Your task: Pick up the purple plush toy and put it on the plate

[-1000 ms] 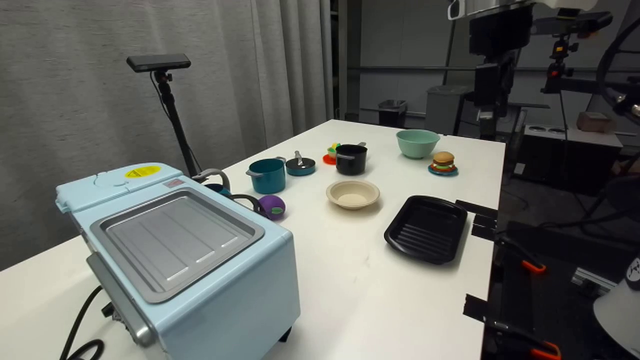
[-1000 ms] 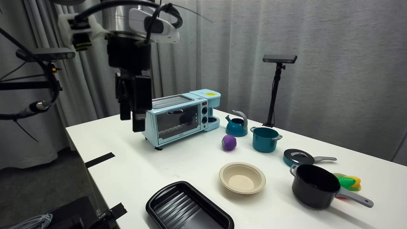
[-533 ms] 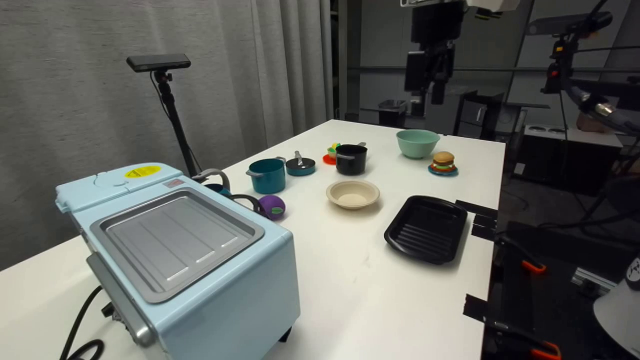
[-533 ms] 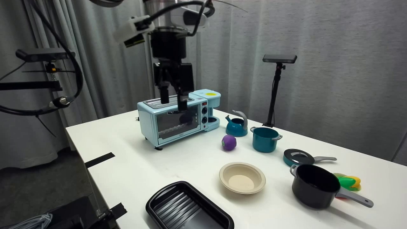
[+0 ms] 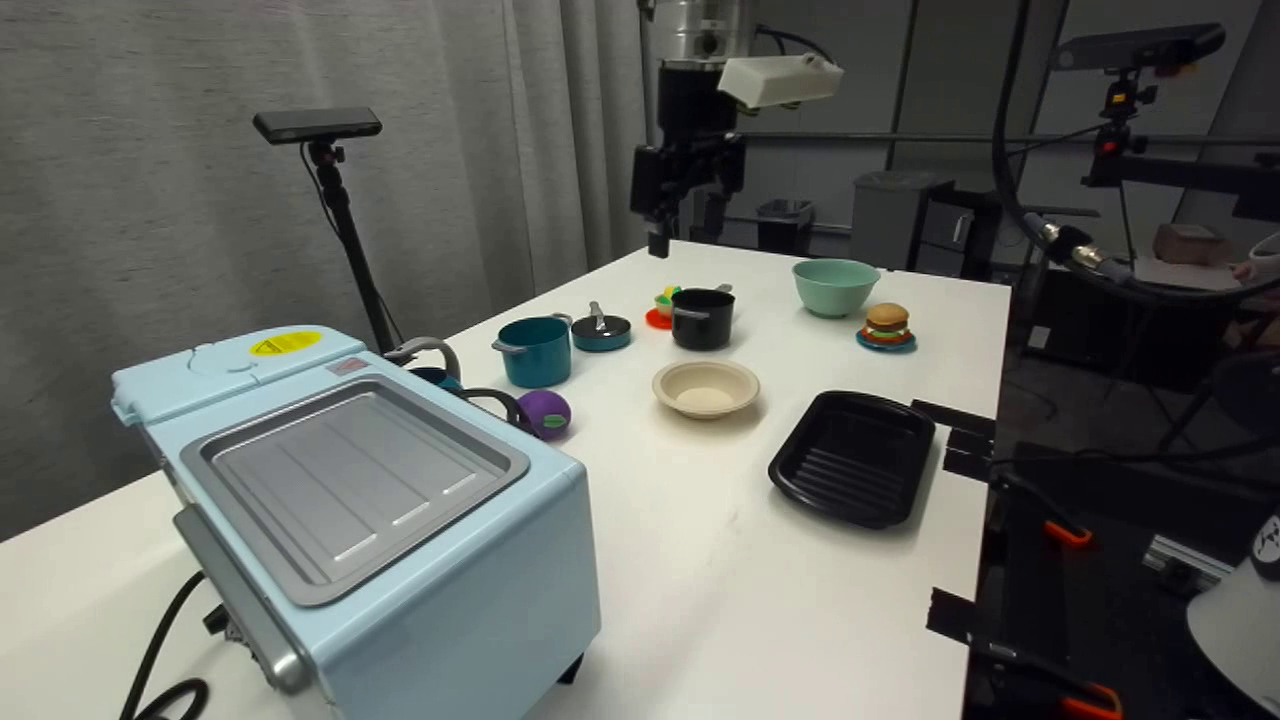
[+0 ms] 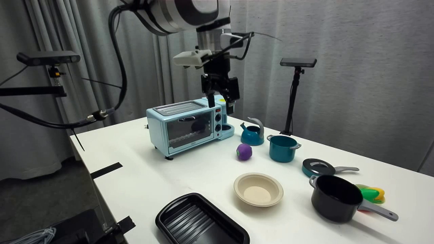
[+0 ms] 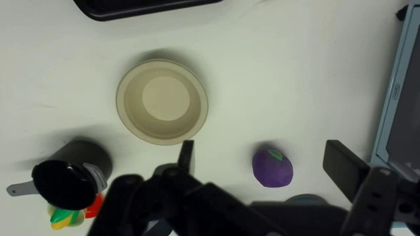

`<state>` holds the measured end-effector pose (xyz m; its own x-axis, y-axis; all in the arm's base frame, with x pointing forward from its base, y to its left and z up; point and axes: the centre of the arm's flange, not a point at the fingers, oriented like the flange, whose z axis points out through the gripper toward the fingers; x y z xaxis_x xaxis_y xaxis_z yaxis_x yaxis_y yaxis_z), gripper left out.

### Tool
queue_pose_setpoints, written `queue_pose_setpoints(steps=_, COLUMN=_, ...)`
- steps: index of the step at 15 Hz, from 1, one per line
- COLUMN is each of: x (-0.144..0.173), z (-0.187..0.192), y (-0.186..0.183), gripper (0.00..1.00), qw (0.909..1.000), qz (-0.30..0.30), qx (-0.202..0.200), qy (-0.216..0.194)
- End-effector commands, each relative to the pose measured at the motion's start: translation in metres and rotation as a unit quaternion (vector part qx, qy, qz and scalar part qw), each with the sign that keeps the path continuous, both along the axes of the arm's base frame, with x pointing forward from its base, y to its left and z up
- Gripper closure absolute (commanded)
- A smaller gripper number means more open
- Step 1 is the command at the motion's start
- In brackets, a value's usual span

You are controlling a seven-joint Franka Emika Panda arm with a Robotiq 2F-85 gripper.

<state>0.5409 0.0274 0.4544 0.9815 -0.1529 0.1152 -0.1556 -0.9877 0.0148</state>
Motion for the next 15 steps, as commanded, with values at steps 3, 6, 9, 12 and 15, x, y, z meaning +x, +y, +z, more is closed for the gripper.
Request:
queue_pose_setpoints(steps=3, x=0.101, z=-0.029, y=0.038, gripper=0.00, qw=0.9993, qz=-0.032, qx=0.016, qy=-0.008)
queue_pose_setpoints(steps=6, x=0.139, z=-0.054, y=0.052, gripper=0.00, qw=0.9986, qz=-0.051, qx=0.012, qy=-0.006)
queue_pose_setpoints(steps=9, x=0.173, z=-0.084, y=0.063, gripper=0.00, qw=0.9973, qz=-0.074, qx=0.002, qy=0.000)
queue_pose_setpoints(steps=12, x=0.197, z=-0.117, y=0.072, gripper=0.00, qw=0.9955, qz=-0.093, qx=-0.017, qy=0.008)
queue_pose_setpoints(steps=15, x=0.214, z=-0.151, y=0.076, gripper=0.00, qw=0.9931, qz=-0.109, qx=-0.037, qy=0.021)
